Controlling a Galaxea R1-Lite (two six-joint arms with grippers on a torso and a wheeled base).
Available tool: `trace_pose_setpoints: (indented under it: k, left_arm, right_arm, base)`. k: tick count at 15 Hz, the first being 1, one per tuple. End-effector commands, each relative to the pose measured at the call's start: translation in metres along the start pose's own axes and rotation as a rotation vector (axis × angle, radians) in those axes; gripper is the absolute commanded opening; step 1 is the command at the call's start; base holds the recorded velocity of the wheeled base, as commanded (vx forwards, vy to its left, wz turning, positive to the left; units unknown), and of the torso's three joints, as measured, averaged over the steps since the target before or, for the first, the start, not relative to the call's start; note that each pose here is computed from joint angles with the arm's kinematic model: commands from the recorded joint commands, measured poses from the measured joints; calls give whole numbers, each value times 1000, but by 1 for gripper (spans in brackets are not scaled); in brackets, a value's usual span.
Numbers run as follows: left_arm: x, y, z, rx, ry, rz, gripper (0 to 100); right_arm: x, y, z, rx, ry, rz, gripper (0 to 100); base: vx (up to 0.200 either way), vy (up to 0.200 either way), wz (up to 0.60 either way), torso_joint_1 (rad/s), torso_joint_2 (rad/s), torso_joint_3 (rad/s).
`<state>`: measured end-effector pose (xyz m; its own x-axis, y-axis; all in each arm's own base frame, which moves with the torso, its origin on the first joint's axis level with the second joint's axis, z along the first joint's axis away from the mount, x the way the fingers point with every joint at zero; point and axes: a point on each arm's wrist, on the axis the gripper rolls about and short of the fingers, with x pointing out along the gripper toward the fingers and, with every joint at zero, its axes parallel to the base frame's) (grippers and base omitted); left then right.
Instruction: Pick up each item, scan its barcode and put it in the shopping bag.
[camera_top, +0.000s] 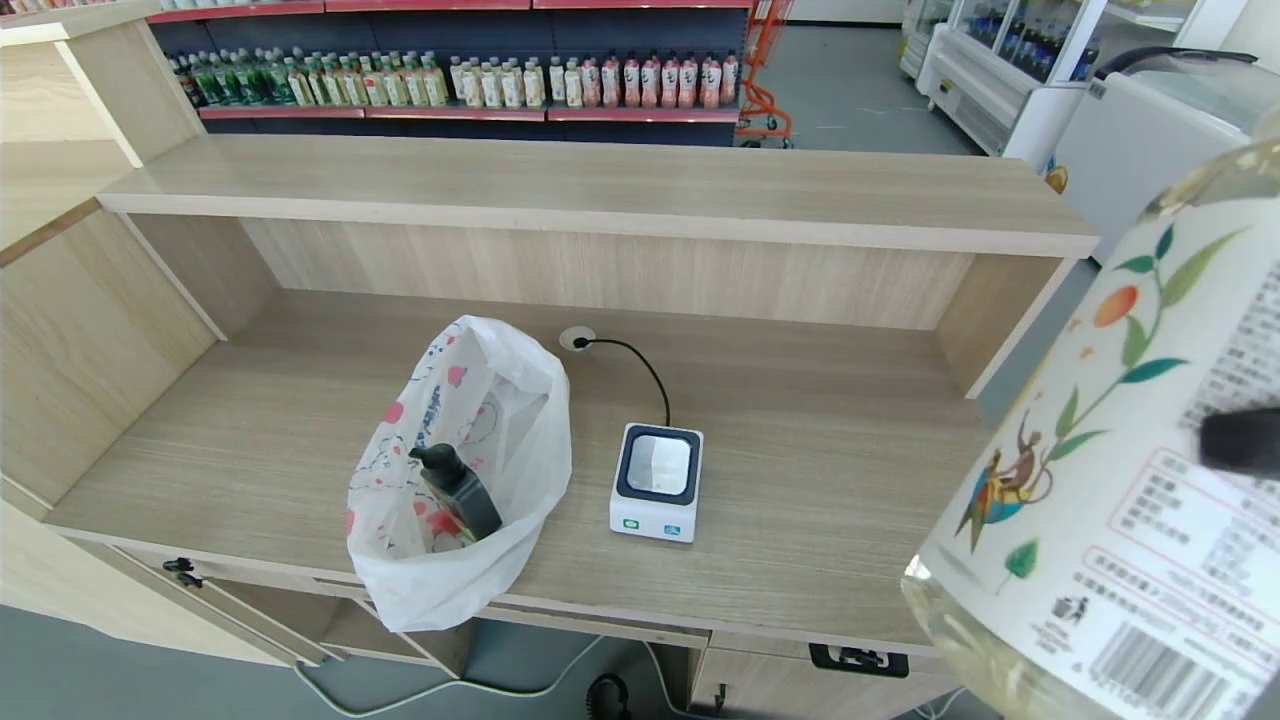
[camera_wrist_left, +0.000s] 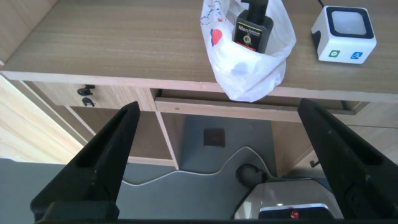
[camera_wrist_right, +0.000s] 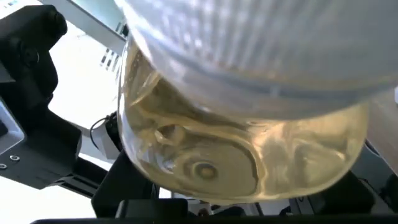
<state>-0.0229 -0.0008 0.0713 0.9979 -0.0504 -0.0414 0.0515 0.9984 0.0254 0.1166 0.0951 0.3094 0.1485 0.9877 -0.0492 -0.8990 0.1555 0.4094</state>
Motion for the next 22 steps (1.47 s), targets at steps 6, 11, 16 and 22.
trace_pose_setpoints:
  k: [6, 11, 16, 22]
  left_arm:
    - [0, 0, 0, 0, 0, 0, 100]
    - [0, 0, 0, 0, 0, 0, 100]
    - [0, 0, 0, -1, 0, 0, 100]
    - [0, 0, 0, 0, 0, 0, 100]
  right_arm:
    - [-8, 24, 3, -4, 23, 55, 0]
    - [-13, 31, 8, 15, 40, 49, 0]
    - [-14, 30, 9, 21, 41, 29, 0]
    - [-12, 24, 8, 15, 43, 4, 0]
  base:
    - [0, 0, 0, 0, 0, 0]
    - [0, 0, 0, 0, 0, 0]
    - [0, 0, 0, 0, 0, 0]
    - [0, 0, 0, 0, 0, 0]
